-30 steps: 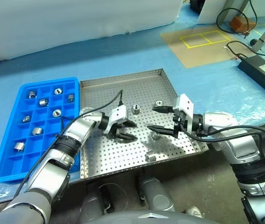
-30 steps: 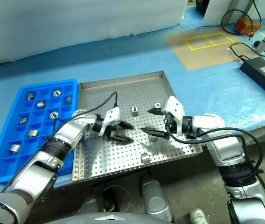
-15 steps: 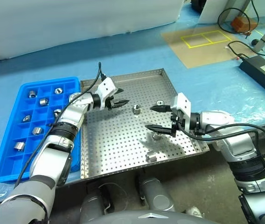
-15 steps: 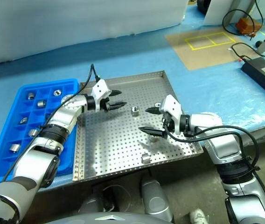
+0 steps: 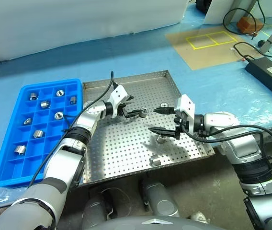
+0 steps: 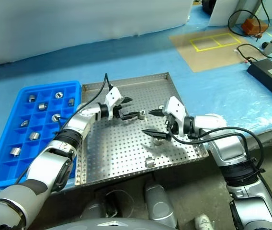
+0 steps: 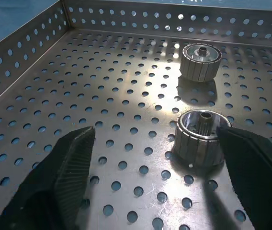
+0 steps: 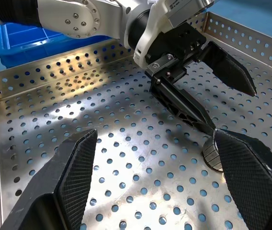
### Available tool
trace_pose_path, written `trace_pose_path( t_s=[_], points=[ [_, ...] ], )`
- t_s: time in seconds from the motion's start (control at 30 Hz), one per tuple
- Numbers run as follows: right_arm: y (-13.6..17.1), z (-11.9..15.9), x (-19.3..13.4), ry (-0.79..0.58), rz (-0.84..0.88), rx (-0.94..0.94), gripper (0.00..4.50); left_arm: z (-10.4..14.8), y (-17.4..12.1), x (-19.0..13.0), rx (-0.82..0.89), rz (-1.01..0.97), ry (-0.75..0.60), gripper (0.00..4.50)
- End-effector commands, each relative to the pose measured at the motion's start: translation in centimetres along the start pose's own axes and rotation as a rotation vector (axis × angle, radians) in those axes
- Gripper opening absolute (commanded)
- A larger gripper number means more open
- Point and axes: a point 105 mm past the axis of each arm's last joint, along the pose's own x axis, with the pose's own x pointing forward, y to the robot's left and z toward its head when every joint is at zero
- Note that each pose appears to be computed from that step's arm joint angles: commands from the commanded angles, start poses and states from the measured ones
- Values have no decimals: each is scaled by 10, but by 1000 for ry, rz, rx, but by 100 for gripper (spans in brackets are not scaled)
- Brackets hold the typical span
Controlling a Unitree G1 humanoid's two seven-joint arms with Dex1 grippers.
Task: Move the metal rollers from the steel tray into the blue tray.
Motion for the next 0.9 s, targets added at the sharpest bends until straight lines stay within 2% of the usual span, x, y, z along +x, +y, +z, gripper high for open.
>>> trace_pose_path(
  t_s=[0.03, 0.5, 0.9],
  points=[
    [2, 10, -3, -22, -6, -49, 402, 13, 4, 3, 30, 12, -32, 446],
    [4, 6, -1, -11, -9, -55, 402, 23, -15, 32, -54, -24, -77, 446],
    [5, 6, 1, -14, -24, -59, 402, -3, -22, 47, -151, 22, 38, 446]
  ],
)
